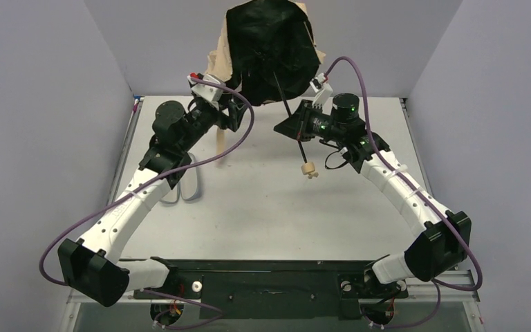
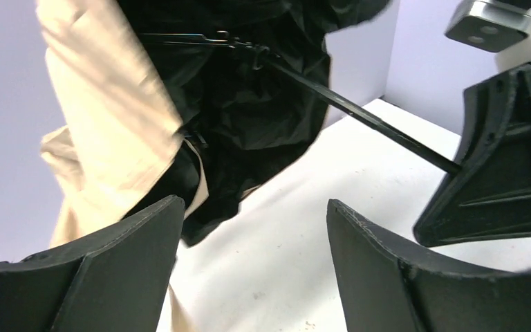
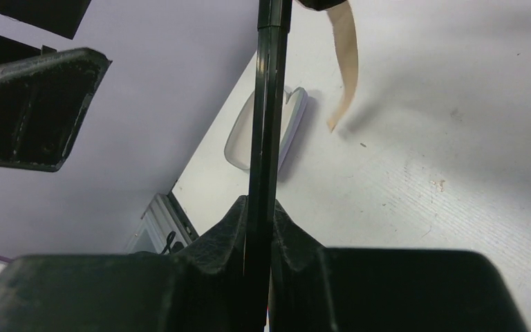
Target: Open the umbrella
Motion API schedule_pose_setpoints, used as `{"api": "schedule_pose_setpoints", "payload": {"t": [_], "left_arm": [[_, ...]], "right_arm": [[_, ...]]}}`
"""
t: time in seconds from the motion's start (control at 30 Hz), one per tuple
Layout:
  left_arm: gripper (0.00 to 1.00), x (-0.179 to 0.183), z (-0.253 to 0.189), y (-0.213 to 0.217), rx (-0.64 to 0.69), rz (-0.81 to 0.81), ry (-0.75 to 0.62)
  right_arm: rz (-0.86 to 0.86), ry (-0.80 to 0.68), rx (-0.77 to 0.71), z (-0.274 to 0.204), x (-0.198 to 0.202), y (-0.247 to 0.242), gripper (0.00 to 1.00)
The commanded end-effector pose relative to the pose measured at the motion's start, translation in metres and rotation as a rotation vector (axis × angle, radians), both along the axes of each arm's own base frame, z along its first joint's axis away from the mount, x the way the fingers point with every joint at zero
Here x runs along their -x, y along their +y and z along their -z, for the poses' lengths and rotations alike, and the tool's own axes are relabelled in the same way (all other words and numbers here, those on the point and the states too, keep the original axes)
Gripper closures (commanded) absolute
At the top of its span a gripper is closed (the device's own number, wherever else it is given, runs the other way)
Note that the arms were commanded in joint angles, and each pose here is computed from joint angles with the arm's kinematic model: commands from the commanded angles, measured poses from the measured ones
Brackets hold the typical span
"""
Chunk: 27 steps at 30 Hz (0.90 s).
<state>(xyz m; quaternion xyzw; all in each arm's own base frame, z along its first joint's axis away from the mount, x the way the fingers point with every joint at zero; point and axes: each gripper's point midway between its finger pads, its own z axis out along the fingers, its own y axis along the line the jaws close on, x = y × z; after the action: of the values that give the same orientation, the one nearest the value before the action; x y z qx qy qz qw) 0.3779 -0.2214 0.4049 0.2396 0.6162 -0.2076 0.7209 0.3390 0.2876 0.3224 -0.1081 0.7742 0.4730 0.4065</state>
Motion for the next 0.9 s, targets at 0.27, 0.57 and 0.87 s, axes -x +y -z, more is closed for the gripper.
{"api": "schedule_pose_setpoints", "payload": {"t": [0.27, 0.57, 0.87], "left_arm": [[0.39, -0.004, -0.065, -0.016, -0.126, 0.005, -0.316], [0.5, -0.035, -0.062, -0.041, -0.292, -0.048, -0.416], [0.56, -0.102, -0.081, 0.028, -0.244, -0.361, -0.385]], "right_arm": [[0.009, -0.265, -0.151, -0.084, 0.009, -0.003, 1.0], [-0.006, -0.272, -0.142, -0.085, 0.02, -0.003, 1.0], [0.001, -0.251, -0.094, -0.073, 0.03, -0.016, 1.0]]}}
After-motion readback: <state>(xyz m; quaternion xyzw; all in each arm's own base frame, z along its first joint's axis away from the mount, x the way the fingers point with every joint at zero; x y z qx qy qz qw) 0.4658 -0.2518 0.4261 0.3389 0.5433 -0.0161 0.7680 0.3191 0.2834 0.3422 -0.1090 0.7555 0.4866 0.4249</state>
